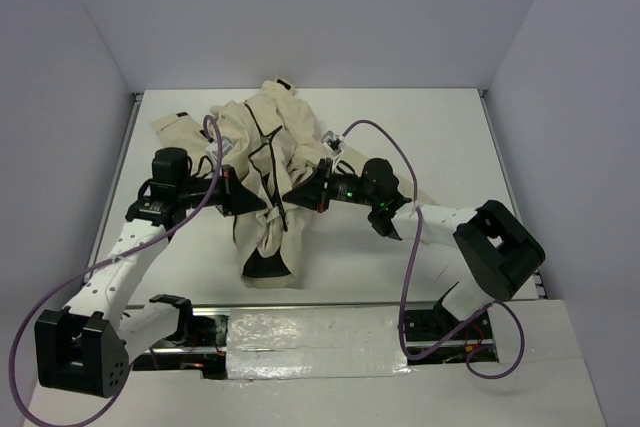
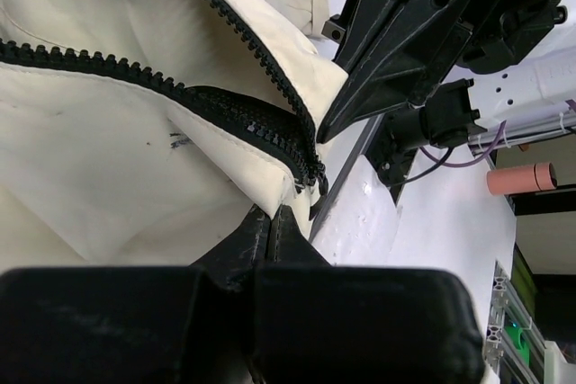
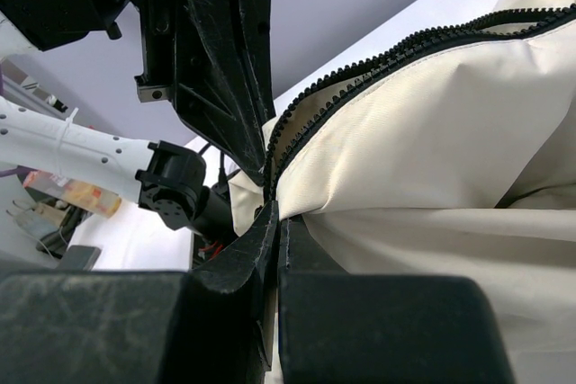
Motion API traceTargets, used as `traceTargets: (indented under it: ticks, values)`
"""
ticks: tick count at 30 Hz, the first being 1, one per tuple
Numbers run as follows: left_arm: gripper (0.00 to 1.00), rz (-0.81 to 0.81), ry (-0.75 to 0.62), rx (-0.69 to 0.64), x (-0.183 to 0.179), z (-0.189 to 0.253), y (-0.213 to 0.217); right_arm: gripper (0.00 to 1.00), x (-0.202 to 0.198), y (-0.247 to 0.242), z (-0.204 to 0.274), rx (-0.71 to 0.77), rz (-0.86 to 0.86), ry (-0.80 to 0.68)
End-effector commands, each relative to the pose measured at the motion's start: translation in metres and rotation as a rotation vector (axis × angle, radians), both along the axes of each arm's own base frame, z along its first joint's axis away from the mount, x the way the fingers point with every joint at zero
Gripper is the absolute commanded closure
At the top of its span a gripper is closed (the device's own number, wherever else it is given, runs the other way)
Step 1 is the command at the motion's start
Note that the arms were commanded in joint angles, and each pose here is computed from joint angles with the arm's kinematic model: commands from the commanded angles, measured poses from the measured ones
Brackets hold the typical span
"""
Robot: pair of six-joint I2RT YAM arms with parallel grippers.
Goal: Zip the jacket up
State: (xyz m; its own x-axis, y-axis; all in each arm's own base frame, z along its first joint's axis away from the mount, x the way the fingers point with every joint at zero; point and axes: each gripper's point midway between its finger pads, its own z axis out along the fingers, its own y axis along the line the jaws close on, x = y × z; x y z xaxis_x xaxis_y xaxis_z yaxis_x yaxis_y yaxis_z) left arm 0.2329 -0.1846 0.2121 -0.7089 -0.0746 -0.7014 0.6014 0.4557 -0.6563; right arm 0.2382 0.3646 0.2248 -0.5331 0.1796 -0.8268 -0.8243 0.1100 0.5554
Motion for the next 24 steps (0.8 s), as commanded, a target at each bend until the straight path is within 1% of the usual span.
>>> traceTargets:
  ticks: [1,12,24]
  values:
    - [1.00,-0.004,-0.041,-0.021,0.0043,0.0188,-0.0030,1.00,-0.0035,0.0013,0.0210,0.046,-0.008,-0.086]
    - [1.00,0.003,-0.030,-0.032,0.0055,0.0200,-0.0043,1.00,-0.0045,0.0047,0.0190,0.033,-0.016,-0.088]
    - [1.00,0.002,-0.026,-0.017,0.0039,0.0187,-0.0053,1.00,0.0041,0.0014,0.0247,0.033,-0.077,-0.095]
